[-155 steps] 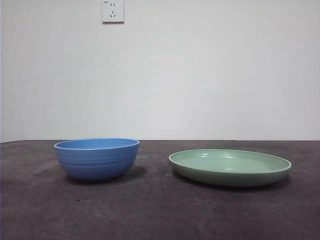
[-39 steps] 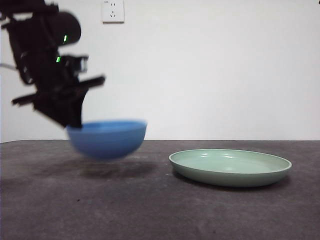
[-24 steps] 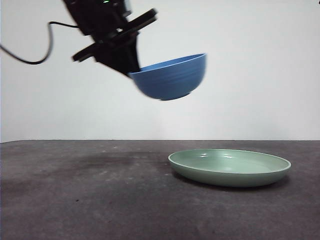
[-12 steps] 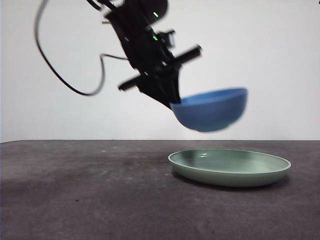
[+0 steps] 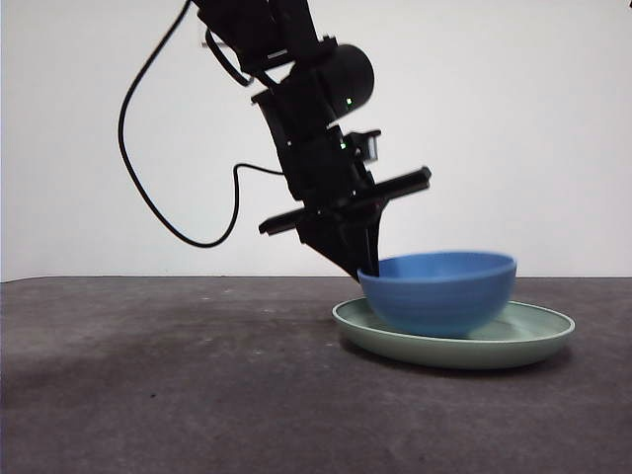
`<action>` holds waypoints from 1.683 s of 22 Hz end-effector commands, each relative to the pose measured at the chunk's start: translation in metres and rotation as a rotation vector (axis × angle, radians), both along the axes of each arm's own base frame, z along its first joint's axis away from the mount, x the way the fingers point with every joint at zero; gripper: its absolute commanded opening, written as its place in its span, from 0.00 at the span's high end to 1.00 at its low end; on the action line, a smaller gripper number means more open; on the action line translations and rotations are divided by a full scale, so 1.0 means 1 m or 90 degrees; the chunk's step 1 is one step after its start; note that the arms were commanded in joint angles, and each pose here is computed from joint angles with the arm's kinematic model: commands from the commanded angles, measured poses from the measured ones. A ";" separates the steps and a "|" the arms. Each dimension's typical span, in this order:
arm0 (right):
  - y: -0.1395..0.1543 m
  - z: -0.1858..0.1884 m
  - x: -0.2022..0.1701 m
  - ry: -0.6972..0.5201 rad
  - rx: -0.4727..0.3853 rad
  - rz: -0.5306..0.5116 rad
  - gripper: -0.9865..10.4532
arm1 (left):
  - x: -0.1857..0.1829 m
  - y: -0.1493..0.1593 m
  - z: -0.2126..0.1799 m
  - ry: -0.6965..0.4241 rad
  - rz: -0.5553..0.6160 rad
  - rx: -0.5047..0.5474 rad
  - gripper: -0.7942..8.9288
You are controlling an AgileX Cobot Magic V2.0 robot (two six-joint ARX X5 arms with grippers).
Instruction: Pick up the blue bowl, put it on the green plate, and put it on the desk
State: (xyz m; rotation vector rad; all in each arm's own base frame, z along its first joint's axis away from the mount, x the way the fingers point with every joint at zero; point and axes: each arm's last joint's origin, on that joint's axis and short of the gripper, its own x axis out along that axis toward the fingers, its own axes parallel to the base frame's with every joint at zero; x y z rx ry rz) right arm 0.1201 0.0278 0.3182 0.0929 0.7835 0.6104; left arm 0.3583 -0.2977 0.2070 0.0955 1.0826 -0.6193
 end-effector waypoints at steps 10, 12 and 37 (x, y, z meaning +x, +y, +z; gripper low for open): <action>0.000 0.006 0.001 -0.012 0.006 -0.001 0.59 | 0.000 -0.013 -0.006 -0.003 -0.014 -0.001 0.76; 0.000 0.006 0.001 -0.012 0.006 -0.001 0.59 | 0.000 -0.013 -0.005 -0.004 -0.015 -0.001 0.67; 0.000 0.006 0.001 -0.013 0.002 -0.004 0.59 | -0.144 0.159 0.194 -0.236 -0.042 -0.127 0.66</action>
